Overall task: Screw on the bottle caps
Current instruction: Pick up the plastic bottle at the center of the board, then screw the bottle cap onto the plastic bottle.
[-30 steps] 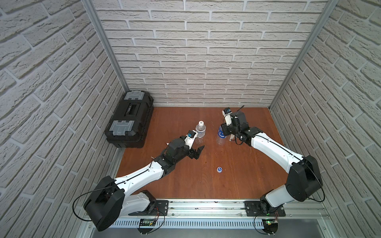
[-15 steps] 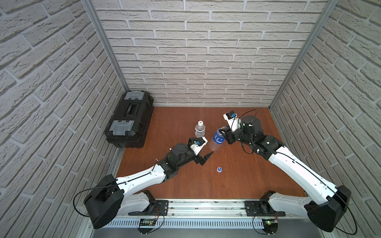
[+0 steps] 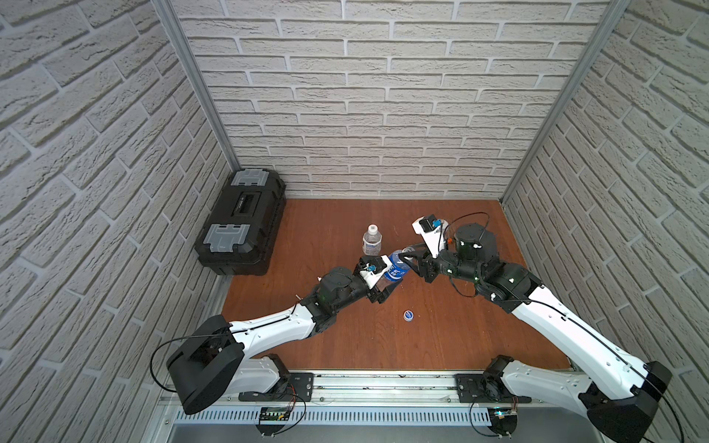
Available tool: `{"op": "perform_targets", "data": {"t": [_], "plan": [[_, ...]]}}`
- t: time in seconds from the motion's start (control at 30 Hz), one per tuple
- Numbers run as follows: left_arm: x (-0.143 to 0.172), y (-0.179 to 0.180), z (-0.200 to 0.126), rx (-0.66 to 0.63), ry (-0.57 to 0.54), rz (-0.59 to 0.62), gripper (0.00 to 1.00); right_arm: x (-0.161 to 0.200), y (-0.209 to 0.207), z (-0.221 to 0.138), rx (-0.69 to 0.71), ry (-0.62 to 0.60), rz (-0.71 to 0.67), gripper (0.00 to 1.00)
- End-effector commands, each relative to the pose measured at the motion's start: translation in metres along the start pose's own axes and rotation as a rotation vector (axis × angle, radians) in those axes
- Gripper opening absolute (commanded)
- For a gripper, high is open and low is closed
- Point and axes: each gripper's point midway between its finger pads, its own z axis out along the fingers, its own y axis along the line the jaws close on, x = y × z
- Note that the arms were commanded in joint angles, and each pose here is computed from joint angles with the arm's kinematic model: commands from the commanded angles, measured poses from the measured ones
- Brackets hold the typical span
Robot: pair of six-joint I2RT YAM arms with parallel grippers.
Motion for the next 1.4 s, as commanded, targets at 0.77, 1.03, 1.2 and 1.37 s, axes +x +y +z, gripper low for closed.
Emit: {"op": "perform_targets", "data": {"t": [0.77, 1.03, 1.2, 1.37], "plan": [[0.006, 0.007, -0.017, -0.043, -0.008, 0.031, 0.61, -0.008, 0.007, 0.003, -0.017, -0.011, 0.063, 0.49], [0.061, 0.033, -0.045, -0.146, 0.102, -0.048, 0.60, 0.046, -0.027, -0.018, 0.203, 0.207, 0.084, 0.68], [0.064, 0.044, -0.065, -0.195, 0.104, -0.055, 0.61, 0.129, -0.046, -0.007, 0.321, 0.516, 0.194, 0.64], [0.058, 0.049, -0.075, -0.216, 0.095, -0.045, 0.61, 0.201, -0.046, 0.017, 0.388, 0.710, 0.250, 0.62]]}}
